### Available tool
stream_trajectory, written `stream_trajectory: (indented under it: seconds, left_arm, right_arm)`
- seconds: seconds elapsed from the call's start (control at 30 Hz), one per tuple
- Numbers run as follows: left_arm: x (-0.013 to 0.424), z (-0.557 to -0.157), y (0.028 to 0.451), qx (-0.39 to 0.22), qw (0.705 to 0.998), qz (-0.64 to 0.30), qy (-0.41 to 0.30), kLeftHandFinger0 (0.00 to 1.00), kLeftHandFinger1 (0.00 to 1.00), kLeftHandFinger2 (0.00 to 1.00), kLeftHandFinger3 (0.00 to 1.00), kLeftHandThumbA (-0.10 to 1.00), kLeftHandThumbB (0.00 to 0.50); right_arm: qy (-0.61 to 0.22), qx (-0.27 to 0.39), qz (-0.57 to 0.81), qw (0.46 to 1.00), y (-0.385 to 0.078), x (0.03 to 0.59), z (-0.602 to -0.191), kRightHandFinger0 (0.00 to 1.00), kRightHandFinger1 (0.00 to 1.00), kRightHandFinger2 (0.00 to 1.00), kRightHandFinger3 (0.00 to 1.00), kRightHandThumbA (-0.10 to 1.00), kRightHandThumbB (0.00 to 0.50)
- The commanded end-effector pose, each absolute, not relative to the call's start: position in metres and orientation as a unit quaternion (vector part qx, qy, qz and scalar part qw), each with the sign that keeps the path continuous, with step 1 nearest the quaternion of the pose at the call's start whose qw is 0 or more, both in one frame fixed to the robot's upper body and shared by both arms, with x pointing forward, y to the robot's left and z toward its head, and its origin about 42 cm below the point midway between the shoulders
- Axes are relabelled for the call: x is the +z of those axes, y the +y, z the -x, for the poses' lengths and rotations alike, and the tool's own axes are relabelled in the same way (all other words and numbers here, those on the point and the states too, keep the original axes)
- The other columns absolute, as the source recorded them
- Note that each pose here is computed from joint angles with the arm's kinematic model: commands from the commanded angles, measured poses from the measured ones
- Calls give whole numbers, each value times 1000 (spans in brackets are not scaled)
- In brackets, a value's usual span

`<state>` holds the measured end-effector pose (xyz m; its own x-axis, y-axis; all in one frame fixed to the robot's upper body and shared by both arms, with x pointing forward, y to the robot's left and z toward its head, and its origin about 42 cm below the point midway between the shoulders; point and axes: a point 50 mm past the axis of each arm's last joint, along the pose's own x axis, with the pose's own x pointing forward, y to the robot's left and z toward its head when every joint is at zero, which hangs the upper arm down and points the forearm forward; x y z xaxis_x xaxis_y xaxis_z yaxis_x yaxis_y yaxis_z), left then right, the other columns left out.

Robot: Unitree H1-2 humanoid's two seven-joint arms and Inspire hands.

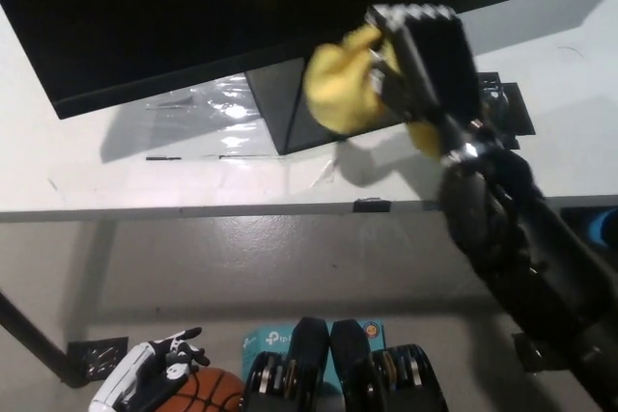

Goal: The robot uses its right hand to pick up the cloth kept in the middle of the desk and use it to wipe the monitor in the middle of the desk by swiping its screen twice

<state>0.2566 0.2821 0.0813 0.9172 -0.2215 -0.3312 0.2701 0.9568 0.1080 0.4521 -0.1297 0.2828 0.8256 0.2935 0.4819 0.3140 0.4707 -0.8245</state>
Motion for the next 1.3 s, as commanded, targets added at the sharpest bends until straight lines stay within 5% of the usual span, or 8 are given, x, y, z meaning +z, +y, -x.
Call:
stream_trajectory:
  seconds: [0.0, 0.43, 0.8, 0.97, 1.03, 1.07, 1.1, 1.27]
  left_arm:
    - [90, -256, 291, -119, 981, -89, 128, 855, 836, 886, 1000, 318, 90]
    - [88, -247, 294, -114, 980, -91, 132, 873, 847, 895, 1000, 282, 69]
    - [91, -252, 297, -109, 982, -87, 127, 832, 824, 896, 1000, 234, 57]
    - [94, -252, 298, -112, 982, -94, 124, 859, 845, 906, 1000, 278, 52]
    - [94, -252, 298, -111, 981, -97, 122, 858, 846, 908, 1000, 280, 52]
    - [93, -252, 298, -112, 982, -95, 121, 841, 832, 906, 1000, 281, 53]
    - [94, -252, 298, -113, 981, -99, 122, 842, 841, 915, 1000, 290, 56]
    - [95, -254, 299, -115, 981, -99, 120, 851, 856, 932, 1000, 287, 58]
  right_arm:
    - [-293, -22, 546, 784, -154, 288, -470, 0, 0, 308, 106, -100, 181]
    - [-188, -51, 601, 775, -205, 267, -519, 0, 145, 541, 454, -100, 116]
    - [-134, -56, 615, 775, -200, 263, -536, 0, 186, 537, 432, -100, 100]
    - [-101, -12, 600, 793, -194, 256, -530, 4, 179, 383, 812, -100, 39]
    - [-57, 21, 601, 797, -191, 255, -525, 277, 494, 730, 1000, 50, 55]
    - [-40, 27, 597, 801, -189, 255, -521, 715, 1000, 1000, 1000, 246, 96]
    - [-25, 40, 590, 806, -186, 254, -514, 1000, 1000, 1000, 1000, 344, 190]
    - [19, 76, 582, 809, -179, 251, -493, 1000, 1000, 1000, 1000, 634, 333]
